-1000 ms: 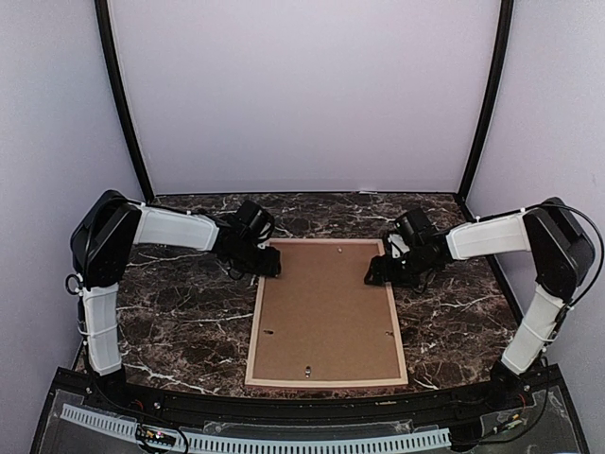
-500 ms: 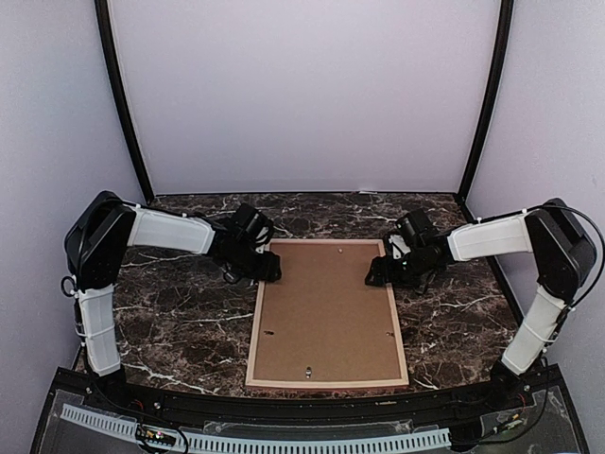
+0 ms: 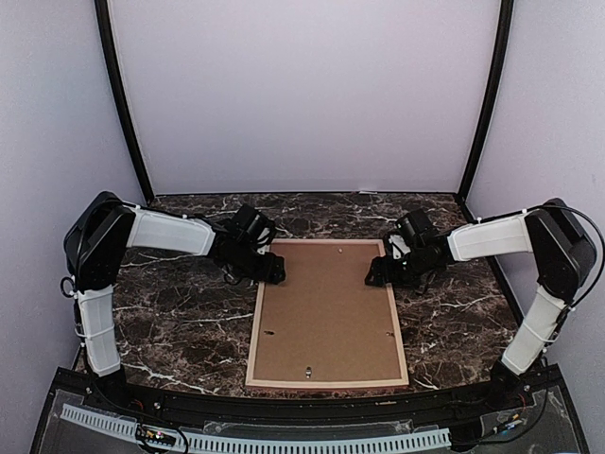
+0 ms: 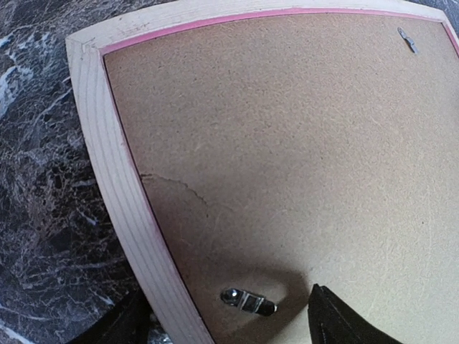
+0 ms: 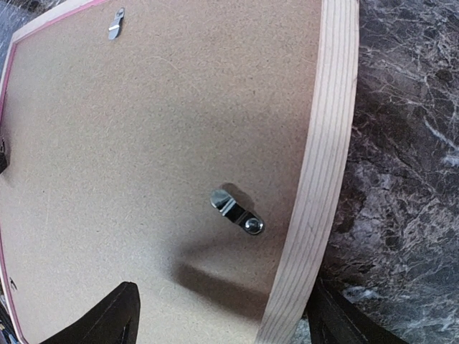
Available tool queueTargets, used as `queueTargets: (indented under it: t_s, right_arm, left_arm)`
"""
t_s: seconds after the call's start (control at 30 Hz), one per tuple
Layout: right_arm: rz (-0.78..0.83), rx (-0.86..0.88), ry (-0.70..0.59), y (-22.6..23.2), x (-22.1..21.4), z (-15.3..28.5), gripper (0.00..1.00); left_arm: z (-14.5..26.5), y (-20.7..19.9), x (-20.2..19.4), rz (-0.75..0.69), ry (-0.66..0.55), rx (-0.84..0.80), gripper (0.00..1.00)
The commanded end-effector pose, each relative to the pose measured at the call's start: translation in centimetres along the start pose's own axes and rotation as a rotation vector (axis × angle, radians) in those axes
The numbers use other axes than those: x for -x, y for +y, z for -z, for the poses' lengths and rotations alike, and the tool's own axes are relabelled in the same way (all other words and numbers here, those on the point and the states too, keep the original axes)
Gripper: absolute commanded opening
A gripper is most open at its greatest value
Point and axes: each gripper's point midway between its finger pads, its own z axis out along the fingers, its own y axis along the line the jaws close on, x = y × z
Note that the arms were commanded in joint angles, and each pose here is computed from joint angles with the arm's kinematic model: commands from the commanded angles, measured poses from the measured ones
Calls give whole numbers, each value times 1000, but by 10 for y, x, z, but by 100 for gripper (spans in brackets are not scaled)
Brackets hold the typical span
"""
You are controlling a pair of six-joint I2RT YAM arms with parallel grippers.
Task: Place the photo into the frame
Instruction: Press the fastener onto the backboard.
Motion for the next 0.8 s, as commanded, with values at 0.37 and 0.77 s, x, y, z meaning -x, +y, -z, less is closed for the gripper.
queueTargets:
  t_s: [0.37,0.77]
  right_arm:
    - [-1,19,-1,3,4,-4,82]
    - [-1,14,10,1,2,-7,82]
  left_arm:
    - [-6,20,-7,35,40,35,66]
    - [-2,20,-24,33,88,21,53]
